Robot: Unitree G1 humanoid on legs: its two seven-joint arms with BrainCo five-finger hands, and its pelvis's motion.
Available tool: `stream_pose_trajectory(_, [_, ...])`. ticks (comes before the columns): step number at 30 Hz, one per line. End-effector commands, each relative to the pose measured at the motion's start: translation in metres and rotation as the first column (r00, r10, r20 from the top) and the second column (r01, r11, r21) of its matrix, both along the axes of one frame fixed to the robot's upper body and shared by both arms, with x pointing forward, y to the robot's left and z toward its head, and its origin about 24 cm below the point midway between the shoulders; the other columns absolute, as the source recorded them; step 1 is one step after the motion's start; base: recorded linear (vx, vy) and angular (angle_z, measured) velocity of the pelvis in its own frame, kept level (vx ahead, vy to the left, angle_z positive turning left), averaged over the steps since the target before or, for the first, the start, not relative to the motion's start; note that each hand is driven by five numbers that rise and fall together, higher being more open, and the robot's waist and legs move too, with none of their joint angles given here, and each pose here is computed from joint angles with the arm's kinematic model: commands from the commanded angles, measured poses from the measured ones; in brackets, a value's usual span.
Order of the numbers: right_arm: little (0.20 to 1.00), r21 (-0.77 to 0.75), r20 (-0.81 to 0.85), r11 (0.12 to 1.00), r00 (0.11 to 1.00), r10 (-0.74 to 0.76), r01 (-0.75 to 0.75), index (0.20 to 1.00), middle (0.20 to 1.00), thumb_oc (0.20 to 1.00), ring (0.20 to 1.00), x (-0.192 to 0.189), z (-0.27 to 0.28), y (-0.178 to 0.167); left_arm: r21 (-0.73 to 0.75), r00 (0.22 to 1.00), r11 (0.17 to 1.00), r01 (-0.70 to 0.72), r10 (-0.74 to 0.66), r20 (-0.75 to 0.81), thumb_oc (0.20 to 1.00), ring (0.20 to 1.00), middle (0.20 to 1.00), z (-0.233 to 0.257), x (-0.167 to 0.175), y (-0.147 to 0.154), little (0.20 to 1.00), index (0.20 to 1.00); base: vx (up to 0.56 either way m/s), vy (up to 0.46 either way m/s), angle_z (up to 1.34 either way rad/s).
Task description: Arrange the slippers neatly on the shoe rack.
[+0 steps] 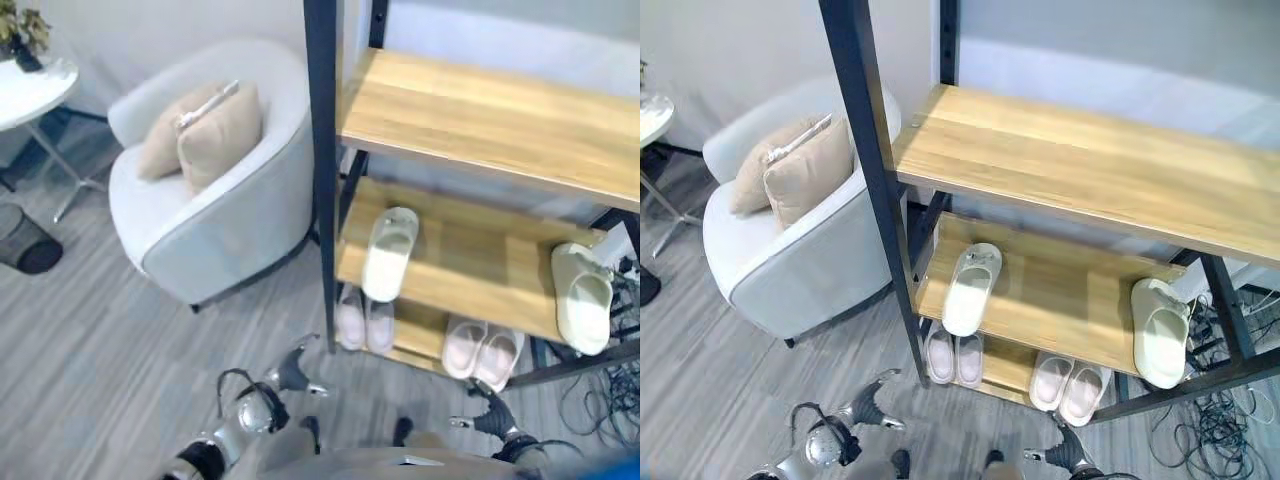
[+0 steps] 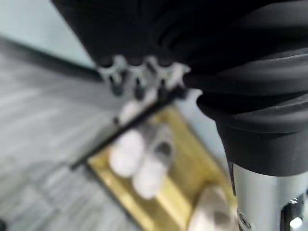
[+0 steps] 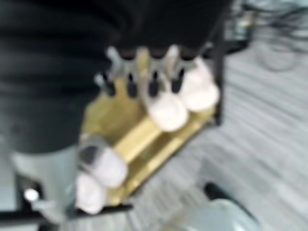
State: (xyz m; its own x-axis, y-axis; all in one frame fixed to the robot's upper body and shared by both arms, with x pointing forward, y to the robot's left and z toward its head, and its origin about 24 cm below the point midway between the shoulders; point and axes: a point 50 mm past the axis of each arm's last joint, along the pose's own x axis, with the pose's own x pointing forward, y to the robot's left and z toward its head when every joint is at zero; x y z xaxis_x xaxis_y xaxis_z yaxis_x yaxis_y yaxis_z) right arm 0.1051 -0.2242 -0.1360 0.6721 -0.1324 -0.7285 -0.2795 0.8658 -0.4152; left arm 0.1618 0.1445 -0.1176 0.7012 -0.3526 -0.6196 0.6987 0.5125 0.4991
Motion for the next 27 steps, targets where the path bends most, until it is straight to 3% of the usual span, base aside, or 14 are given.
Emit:
stream_pose_trajectory(1, [1.000,-0.014,0.109,0.998,0.992,0.056,-0.055,1.000,1.000,1.000,1.000,0.040,0.017,-0.004,-0.026,0.996,0.997,0.073,-0.072,0.056,1.000,1.000,1.000,0.012,0.011,-0.007,1.000,1.000,0.02,-0.006,-0.32])
stream_pose_trajectory(9, [1.000,-0.007,0.009,0.998,0.998,0.059,-0.058,1.000,1.000,1.000,1.000,0.025,0.001,0.006,-0.035,0.990,0.991,0.130,-0.128,0.055,1.000,1.000,1.000,0.009,0.009,-0.027,1.000,1.000,0.00,-0.148,-0.75])
stream_pose_trajectory(17, [1.000,-0.079,-0.036,0.997,0.999,0.020,-0.023,1.000,1.000,1.000,1.000,0.017,0.000,-0.019,-0.128,0.929,0.936,0.327,-0.293,0.228,1.000,1.000,1.000,0.053,0.041,-0.063,1.000,1.000,-0.05,-0.180,-0.15])
stream_pose_trajectory(19, [1.000,-0.104,-0.059,0.995,0.998,-0.003,-0.003,1.000,1.000,1.000,1.000,0.015,0.000,-0.030,-0.210,0.897,0.895,0.393,-0.323,0.302,1.000,1.000,1.000,0.082,0.051,-0.074,1.000,1.000,0.03,-0.050,-0.63])
stream_pose_trajectory(25, [1.000,-0.118,-0.108,0.992,0.994,0.031,-0.044,1.000,1.000,1.000,1.000,0.012,-0.004,-0.028,-0.173,0.880,0.887,0.427,-0.364,0.304,1.000,1.000,1.000,0.081,0.047,-0.072,1.000,1.000,0.11,0.080,-0.84])
stream_pose_trajectory(27, [1.000,-0.164,-0.127,0.982,0.989,0.079,-0.099,1.000,1.000,1.000,1.000,0.016,-0.005,-0.026,-0.222,0.916,0.903,0.367,-0.310,0.253,1.000,1.000,1.000,0.074,0.043,-0.068,1.000,1.000,0.00,0.021,-0.95])
